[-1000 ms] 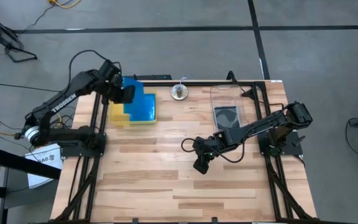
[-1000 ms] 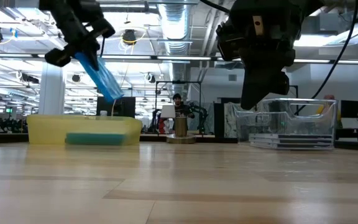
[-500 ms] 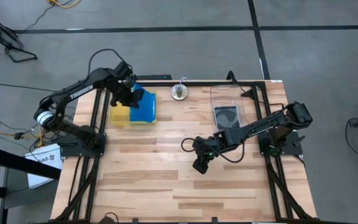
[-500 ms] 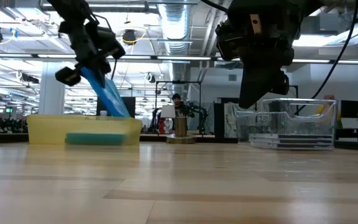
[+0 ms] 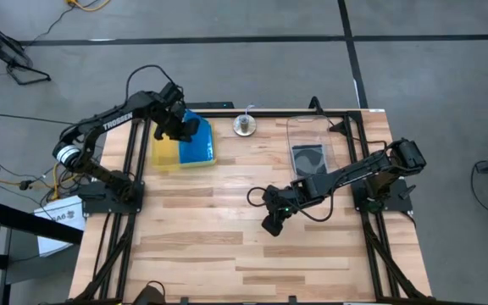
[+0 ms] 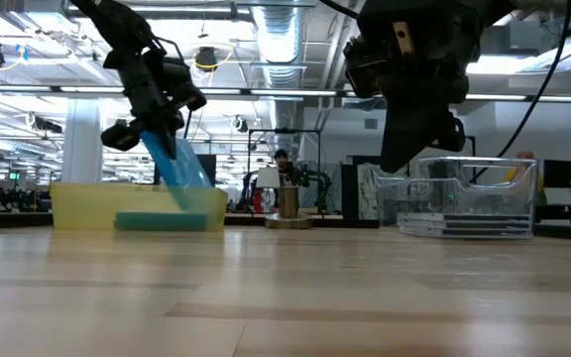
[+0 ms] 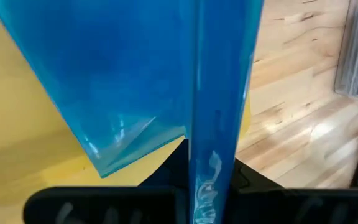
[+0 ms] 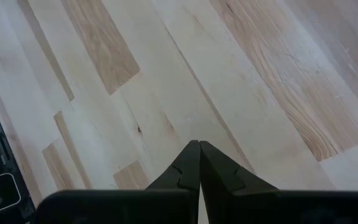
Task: Pick & place jewel cases by type
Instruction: Put the blue CD case into the yellow bin
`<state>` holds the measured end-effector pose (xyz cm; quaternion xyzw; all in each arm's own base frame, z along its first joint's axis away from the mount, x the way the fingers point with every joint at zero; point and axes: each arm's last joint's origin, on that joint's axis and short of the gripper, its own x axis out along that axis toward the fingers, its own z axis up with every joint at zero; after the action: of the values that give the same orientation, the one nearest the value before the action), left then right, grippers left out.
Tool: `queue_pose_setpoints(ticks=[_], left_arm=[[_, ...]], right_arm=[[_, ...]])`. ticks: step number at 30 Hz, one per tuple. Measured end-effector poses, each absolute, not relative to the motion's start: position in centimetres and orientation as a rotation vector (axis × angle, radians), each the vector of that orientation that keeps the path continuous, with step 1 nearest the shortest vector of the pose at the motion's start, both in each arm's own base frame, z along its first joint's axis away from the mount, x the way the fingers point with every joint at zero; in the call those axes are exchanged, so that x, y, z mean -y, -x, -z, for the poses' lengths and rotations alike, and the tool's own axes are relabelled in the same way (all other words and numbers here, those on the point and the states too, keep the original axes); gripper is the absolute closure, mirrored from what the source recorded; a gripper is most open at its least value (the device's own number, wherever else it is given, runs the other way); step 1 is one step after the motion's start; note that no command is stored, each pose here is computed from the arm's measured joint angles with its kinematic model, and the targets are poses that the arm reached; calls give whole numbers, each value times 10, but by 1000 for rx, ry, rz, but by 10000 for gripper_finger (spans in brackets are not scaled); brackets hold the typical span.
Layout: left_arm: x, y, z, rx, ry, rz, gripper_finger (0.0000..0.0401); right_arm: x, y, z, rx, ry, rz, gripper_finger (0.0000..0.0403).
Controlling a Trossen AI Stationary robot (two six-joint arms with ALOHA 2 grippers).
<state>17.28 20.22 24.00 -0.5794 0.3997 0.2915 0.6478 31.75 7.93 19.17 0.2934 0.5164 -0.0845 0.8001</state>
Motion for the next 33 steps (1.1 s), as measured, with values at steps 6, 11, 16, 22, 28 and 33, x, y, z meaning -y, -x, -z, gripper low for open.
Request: queue_pose_setpoints(ticks=[6,11,16,22,28,33], left_arm=[[-200,-173,-239,-924,1353,-685,388],[-195,-178,-239,-932,1373,-735,388],[-192,-183,-239,-917,1410,-764,387],[-190,-189,-240,-895,1426,-797,378],[-190,-199,-242,-817,1440,-804,376],[-188,-203,-242,-807,1435,-817,375]], right_arm=[[-79,-318,-192,-1105,-631,180,403],[-77,-318,-192,-1102,-635,186,403],[-70,-320,-192,-1095,-647,205,403],[-64,-321,-192,-1089,-657,220,403],[-63,-322,-192,-1087,-652,219,403],[-63,-322,-192,-1087,-651,219,403]])
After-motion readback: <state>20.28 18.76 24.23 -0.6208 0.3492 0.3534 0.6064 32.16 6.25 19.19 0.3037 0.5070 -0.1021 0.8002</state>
